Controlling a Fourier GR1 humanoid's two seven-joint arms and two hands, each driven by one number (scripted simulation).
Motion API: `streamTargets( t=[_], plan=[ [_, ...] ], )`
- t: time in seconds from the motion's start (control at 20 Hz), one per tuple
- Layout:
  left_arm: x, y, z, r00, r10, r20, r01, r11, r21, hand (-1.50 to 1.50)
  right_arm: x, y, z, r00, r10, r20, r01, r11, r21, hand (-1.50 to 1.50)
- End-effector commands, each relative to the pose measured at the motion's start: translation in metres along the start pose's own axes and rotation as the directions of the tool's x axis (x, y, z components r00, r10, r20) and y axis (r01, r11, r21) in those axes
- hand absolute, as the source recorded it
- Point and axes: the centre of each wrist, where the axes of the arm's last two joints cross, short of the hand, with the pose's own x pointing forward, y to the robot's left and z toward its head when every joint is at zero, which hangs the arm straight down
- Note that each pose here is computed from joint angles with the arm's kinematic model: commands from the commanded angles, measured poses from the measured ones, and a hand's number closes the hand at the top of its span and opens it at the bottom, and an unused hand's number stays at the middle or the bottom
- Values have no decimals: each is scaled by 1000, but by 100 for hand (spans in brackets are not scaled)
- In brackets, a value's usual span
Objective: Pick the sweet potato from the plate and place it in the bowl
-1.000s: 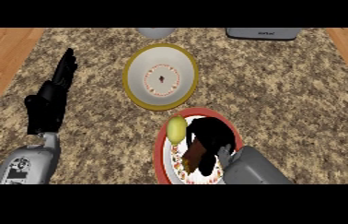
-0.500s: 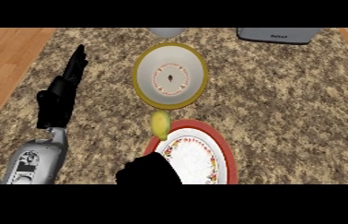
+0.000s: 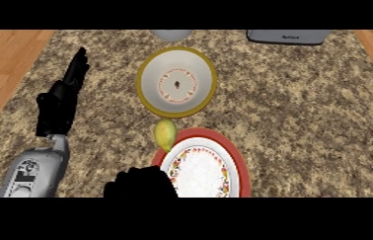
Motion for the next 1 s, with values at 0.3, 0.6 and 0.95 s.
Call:
streamTargets(
  t=[0.3,0.6,0.95],
  plan=[
    [0,-7,-1,1000,6,8,-6,1000,10,0,3,-11,-47,988,-108,-109,75,958,-277,150],
    [13,-5,-2,1000,4,12,-4,1000,6,0,-10,-32,-100,984,-143,-107,86,905,-416,150],
    [-2,-4,7,1000,13,21,-13,1000,11,0,-53,-51,-154,987,-49,-154,-39,852,-522,150]
  ],
)
